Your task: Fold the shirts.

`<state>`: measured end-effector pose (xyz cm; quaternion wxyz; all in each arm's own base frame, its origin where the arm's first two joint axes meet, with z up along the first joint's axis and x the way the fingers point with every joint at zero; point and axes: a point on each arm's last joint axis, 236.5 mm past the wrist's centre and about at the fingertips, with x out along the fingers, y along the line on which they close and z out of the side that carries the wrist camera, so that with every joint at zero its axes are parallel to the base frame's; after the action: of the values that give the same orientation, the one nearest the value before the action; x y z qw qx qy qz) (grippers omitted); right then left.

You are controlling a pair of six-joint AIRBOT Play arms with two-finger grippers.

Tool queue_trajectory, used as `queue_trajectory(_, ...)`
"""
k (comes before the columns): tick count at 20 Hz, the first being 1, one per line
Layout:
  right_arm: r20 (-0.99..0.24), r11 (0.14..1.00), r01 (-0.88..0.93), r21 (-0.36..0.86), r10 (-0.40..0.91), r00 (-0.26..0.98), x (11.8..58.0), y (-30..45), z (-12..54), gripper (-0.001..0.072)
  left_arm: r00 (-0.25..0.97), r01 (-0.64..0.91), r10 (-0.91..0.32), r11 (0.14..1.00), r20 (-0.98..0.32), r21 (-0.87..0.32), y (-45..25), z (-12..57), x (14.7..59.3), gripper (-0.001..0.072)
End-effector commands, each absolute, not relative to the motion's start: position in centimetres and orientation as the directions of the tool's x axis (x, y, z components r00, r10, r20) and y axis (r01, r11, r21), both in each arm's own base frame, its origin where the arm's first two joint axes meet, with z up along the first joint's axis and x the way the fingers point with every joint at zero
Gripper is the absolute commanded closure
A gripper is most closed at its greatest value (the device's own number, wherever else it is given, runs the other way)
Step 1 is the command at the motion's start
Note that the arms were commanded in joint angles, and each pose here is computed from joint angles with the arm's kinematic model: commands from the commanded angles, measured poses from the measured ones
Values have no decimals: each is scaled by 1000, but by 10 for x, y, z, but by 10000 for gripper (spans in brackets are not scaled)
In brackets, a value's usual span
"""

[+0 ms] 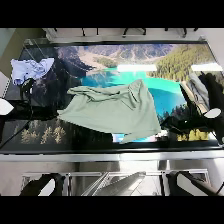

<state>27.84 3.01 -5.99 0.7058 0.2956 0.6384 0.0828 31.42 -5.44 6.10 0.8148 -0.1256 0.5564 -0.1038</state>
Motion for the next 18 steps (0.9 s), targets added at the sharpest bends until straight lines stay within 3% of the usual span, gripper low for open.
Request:
queue_trajectory(1,-793,744,275,609,575,200,289,39,-74,13,411,27,-300,948,-861,-317,-54,75,307,692)
queue_trajectory(5,-766,706,301,640,613,193,297,48,-93,14,398,24,-307,946,-865,-324,-56,76,303,692)
queue_trajectory(10,-781,739,255,624,603,161,300,69,-103,20,400,10,-307,944,-864,-330,-56,76,303,692)
queue_trajectory(11,-784,746,243,620,602,154,300,74,-104,145,400,9,-307,943,-863,-331,-56,76,303,692)
queue_trajectory(12,-786,751,232,618,599,152,300,78,-104,348,400,8,-307,943,-864,-332,-56,76,303,692)
queue_trajectory(13,-785,752,228,619,601,149,300,79,-103,703,399,7,-307,943,-864,-332,-56,76,303,692)
queue_trajectory(18,-753,756,89,649,620,219,296,86,-38,693,405,35,-309,946,-860,-323,-57,100,301,692)
